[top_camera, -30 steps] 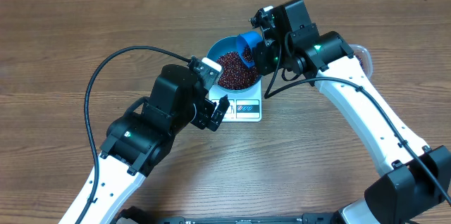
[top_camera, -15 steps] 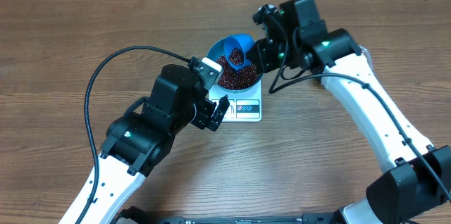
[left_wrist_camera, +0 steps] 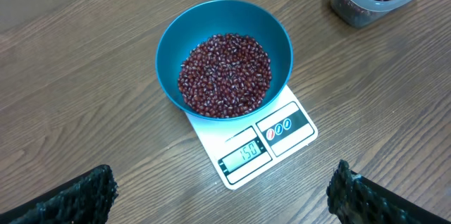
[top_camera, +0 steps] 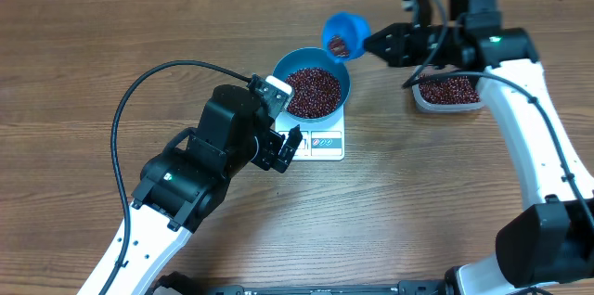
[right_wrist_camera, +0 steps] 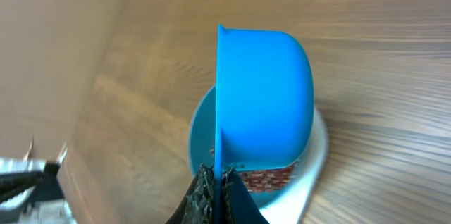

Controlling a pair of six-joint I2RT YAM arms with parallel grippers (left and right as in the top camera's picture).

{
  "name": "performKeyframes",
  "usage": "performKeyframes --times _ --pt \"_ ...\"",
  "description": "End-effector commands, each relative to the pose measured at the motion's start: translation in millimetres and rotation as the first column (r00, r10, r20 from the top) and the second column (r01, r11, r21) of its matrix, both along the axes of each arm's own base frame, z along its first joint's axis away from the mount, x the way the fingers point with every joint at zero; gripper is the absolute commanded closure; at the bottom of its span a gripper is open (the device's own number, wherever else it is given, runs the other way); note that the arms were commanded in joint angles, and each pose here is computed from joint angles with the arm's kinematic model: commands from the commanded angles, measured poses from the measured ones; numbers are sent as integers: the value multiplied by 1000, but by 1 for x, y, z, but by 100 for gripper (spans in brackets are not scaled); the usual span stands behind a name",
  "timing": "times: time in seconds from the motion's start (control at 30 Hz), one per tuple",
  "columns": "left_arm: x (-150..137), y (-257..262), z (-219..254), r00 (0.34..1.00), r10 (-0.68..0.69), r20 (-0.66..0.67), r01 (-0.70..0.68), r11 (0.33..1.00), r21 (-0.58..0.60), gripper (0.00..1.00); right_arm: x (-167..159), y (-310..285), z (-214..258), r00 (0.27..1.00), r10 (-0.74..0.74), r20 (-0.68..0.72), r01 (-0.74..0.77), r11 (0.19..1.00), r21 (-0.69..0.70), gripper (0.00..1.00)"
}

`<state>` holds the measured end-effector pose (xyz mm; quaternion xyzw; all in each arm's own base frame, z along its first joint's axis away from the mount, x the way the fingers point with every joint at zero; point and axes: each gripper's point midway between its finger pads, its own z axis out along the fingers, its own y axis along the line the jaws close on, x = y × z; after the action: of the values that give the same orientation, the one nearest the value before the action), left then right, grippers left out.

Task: Scoop item into bowl and weigh 150g on scale
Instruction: 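Carry the blue scoop right to the clear bean tub, right gripper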

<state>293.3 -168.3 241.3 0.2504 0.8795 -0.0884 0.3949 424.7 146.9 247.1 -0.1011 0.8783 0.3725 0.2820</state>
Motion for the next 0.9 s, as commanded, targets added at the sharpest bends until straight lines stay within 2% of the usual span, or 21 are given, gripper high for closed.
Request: performKeyframes --times 0.0,0.27,0.43,0.63,0.87 --pt "1 2 0 1000 13 1 -13 1000 -1 1 7 -31 27 996 -62 58 60 998 32 96" --pt "1 2 0 1000 13 1 -13 1000 -1 0 11 -104 16 972 -233 -6 233 972 4 96" --pt "1 2 0 1000 13 1 -13 1000 -1 0 2 -144 -6 928 -364 -84 355 929 -101 96" --pt "1 2 0 1000 13 1 -13 1000 -1 0 -3 -180 -24 872 -481 -94 447 859 -251 96" --pt "1 2 0 1000 13 1 -13 1000 -1 0 -11 -203 -39 862 -506 -31 437 772 -462 96"
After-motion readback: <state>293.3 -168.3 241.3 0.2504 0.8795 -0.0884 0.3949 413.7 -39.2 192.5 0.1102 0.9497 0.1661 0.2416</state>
